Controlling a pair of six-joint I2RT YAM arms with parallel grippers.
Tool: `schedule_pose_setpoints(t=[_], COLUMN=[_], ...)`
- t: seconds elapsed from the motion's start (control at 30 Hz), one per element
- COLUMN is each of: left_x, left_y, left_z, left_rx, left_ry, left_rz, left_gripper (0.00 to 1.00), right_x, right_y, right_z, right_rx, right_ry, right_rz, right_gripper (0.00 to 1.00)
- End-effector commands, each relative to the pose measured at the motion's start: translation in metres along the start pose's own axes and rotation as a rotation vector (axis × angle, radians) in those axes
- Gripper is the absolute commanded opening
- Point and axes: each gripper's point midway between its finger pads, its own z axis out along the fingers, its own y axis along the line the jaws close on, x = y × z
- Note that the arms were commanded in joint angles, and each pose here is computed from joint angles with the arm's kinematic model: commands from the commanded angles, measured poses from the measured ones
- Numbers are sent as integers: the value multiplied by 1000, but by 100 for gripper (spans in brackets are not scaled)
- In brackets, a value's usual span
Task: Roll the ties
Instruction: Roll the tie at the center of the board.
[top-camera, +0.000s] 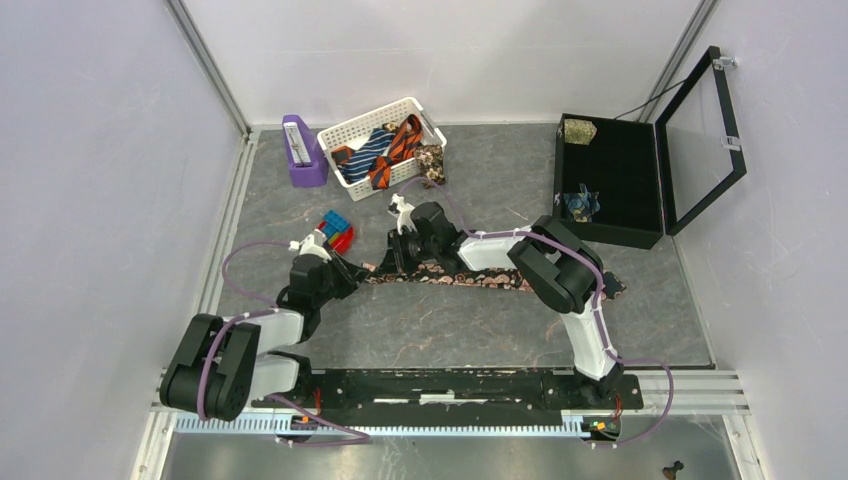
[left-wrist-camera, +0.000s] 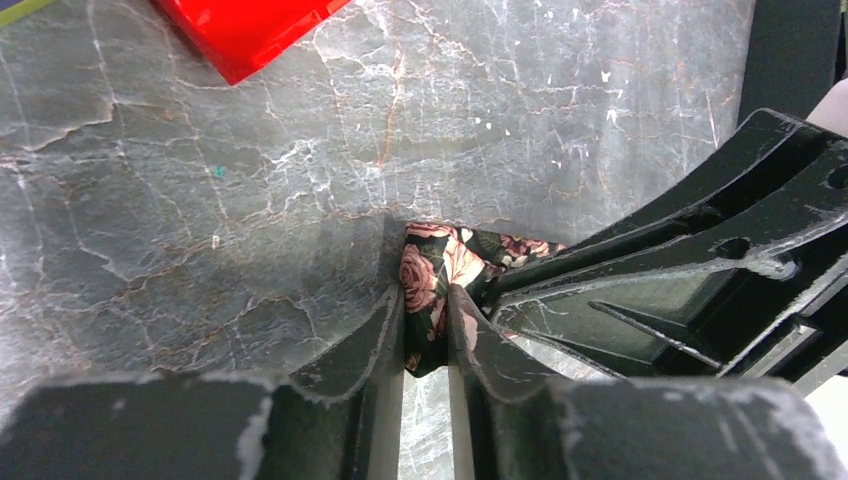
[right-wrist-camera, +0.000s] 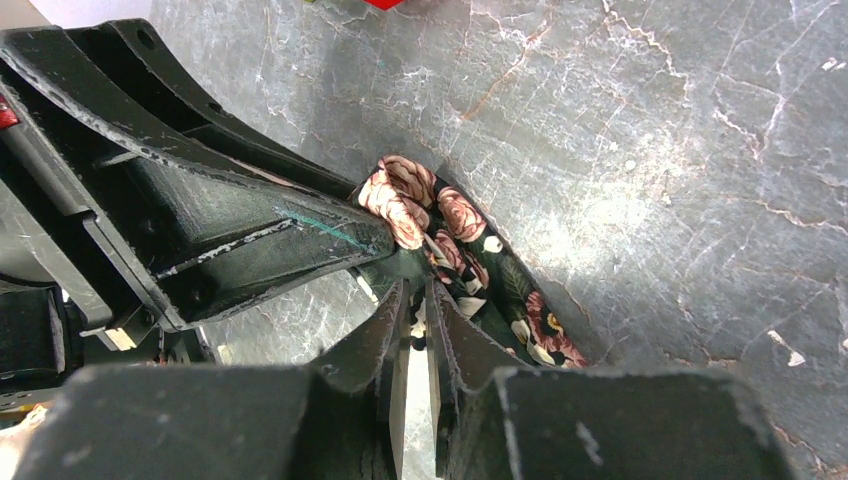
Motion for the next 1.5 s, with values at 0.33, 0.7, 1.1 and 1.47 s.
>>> schedule_pose_setpoints(t=[0.33, 0.7, 1.1, 1.47], left_x=[-25, -33, -35, -40], left_y=[-9, -17, -25, -33], left_z=[-9, -19, -18, -19], left_rx=[-36, -106, -111, -108], left_ry=[-60, -96, -107, -112], left_rz=[72, 175, 202, 227], left_gripper=[2, 2, 2, 2], right_x=[-19, -16, -5, -20], right_y=[25, 32, 25, 25], right_z=[-14, -18, 4, 21], right_rx=[-36, -35, -30, -39], right_ry=[-42, -66, -37, -52], right_rz=[-48, -26, -8, -5], right_gripper=[21, 34, 27, 28])
